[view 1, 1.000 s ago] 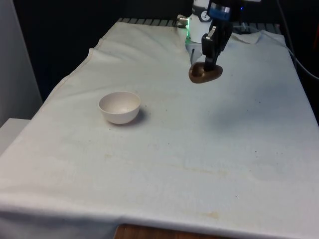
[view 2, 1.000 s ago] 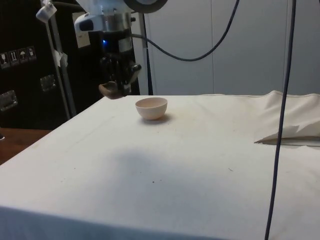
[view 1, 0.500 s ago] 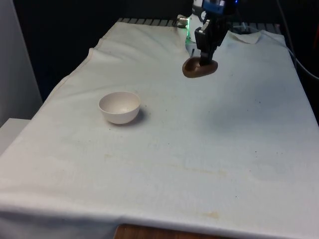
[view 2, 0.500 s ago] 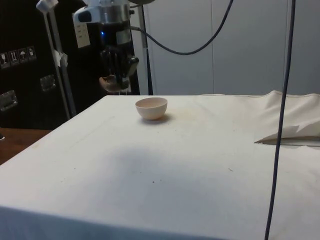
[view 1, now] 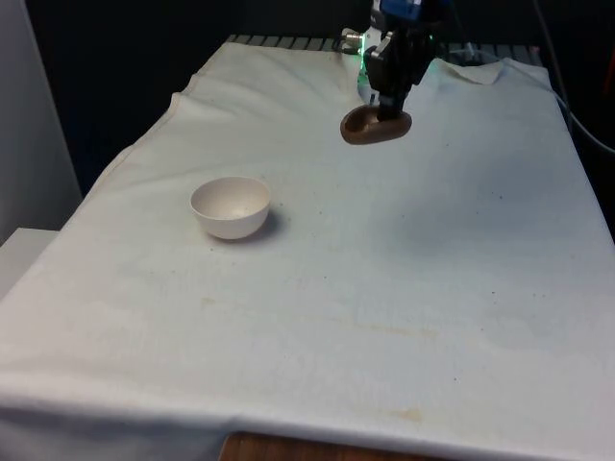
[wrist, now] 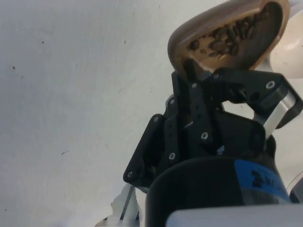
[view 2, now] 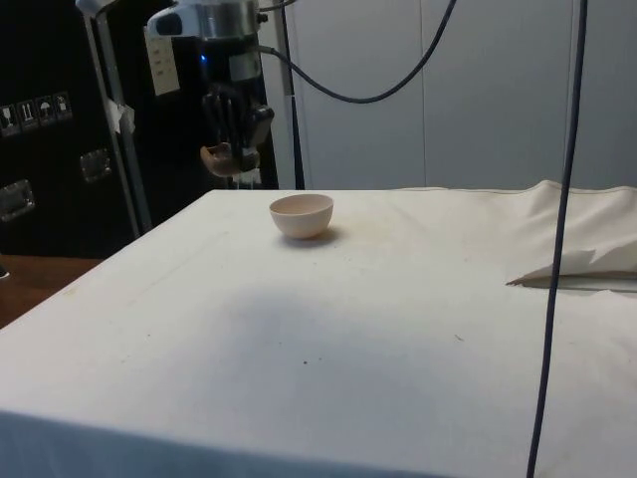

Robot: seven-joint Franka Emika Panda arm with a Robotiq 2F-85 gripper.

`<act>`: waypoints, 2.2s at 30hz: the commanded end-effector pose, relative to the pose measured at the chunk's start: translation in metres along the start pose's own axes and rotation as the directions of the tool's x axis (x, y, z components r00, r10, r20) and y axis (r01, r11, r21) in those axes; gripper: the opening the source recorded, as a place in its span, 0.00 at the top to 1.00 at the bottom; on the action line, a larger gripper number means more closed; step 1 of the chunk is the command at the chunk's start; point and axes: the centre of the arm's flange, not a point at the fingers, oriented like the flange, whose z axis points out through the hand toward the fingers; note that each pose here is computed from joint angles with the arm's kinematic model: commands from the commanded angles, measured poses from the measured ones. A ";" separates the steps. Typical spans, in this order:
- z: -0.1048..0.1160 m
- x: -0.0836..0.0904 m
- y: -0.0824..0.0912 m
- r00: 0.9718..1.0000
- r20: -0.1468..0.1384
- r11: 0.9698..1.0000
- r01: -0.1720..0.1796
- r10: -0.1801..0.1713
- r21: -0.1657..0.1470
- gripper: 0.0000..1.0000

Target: Pour the coffee beans from the cup into the bowl.

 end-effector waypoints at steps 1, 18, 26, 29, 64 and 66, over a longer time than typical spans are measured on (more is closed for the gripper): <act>-0.002 -0.002 0.001 1.000 0.000 1.000 -0.010 0.010 0.005 1.00; -0.004 -0.024 0.017 0.997 -0.022 0.997 -0.080 0.081 0.017 1.00; -0.001 -0.041 0.027 0.994 -0.021 0.994 -0.108 0.109 0.021 1.00; -0.001 -0.045 0.029 0.993 -0.021 0.993 -0.116 0.117 0.022 1.00; -0.001 -0.071 0.045 0.951 -0.088 0.953 -0.288 0.296 0.093 1.00; -0.001 -0.071 0.045 0.952 -0.089 0.954 -0.286 0.294 0.090 1.00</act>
